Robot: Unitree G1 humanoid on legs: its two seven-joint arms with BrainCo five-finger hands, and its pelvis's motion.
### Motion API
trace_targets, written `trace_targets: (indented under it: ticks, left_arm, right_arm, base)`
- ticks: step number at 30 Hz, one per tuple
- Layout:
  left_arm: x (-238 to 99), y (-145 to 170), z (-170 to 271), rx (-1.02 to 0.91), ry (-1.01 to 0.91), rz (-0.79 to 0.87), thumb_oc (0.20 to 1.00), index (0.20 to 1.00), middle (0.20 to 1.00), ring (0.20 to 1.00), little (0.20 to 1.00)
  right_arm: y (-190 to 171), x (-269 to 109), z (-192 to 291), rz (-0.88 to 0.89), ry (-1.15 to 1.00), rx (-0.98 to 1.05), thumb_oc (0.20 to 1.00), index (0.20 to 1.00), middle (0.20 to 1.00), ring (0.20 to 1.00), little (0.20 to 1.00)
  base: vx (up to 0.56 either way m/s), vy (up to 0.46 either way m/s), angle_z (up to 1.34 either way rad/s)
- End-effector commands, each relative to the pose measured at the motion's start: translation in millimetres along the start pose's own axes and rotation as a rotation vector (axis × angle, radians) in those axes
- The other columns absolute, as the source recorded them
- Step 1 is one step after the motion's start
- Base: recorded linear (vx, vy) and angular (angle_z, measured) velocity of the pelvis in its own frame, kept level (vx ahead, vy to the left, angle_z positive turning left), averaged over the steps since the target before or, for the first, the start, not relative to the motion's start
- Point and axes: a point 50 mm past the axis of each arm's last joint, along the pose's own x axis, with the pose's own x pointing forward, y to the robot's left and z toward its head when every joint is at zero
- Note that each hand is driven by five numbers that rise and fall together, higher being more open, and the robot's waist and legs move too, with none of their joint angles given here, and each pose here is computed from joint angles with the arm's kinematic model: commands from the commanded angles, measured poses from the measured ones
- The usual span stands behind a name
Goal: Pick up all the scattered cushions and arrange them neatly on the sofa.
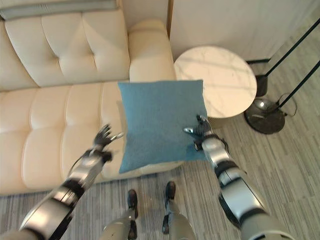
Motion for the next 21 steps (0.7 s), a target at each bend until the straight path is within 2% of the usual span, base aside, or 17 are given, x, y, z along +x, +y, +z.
trace_targets:
  ticks: [1, 3, 5, 11, 15, 19, 21]
  left_arm:
    - [8, -20, 32, -0.026, -0.109, -0.032, 1.0, 1.0, 1.0, 1.0, 1.0]
    - [6, -37, 47, -0.06, -0.165, -0.079, 1.0, 1.0, 1.0, 1.0, 1.0]
    - [5, -39, 46, -0.064, -0.169, -0.089, 1.0, 1.0, 1.0, 1.0, 1.0]
    - [0, -30, 44, -0.081, -0.181, -0.076, 1.0, 1.0, 1.0, 1.0, 1.0]
    - [-5, -12, 23, -0.091, -0.127, -0.021, 1.0, 1.0, 1.0, 1.0, 1.0]
    - [-18, 5, -5, -0.098, -0.068, 0.019, 1.0, 1.0, 1.0, 1.0, 1.0]
    - [-21, 7, -11, -0.093, -0.053, 0.021, 1.0, 1.0, 1.0, 1.0, 1.0]
  right_arm:
    - [50, -6, 46, 0.169, -0.178, 0.061, 1.0, 1.0, 1.0, 1.0, 1.0]
    - [73, -16, 59, 0.239, -0.256, 0.072, 1.0, 1.0, 1.0, 1.0, 1.0]
    - [77, -19, 62, 0.253, -0.279, 0.076, 1.0, 1.0, 1.0, 1.0, 1.0]
    - [86, -39, 72, 0.322, -0.409, 0.095, 1.0, 1.0, 1.0, 1.0, 1.0]
    - [72, -52, 70, 0.291, -0.486, 0.103, 1.0, 1.0, 1.0, 1.0, 1.0]
    - [28, -62, 59, 0.13, -0.559, 0.09, 1.0, 1.0, 1.0, 1.0, 1.0]
    - [20, -63, 57, 0.101, -0.562, 0.091, 1.0, 1.0, 1.0, 1.0, 1.0]
  base:
    - [-0.04, 0.002, -0.08]
    - [-0.04, 0.001, -0.16]
    - [-0.02, 0.001, -0.08]
    - [-0.01, 0.012, -0.08]
    - [0.01, 0.006, -0.16]
    - [0.04, -0.008, -0.09]
    - [0.02, -0.007, 0.0]
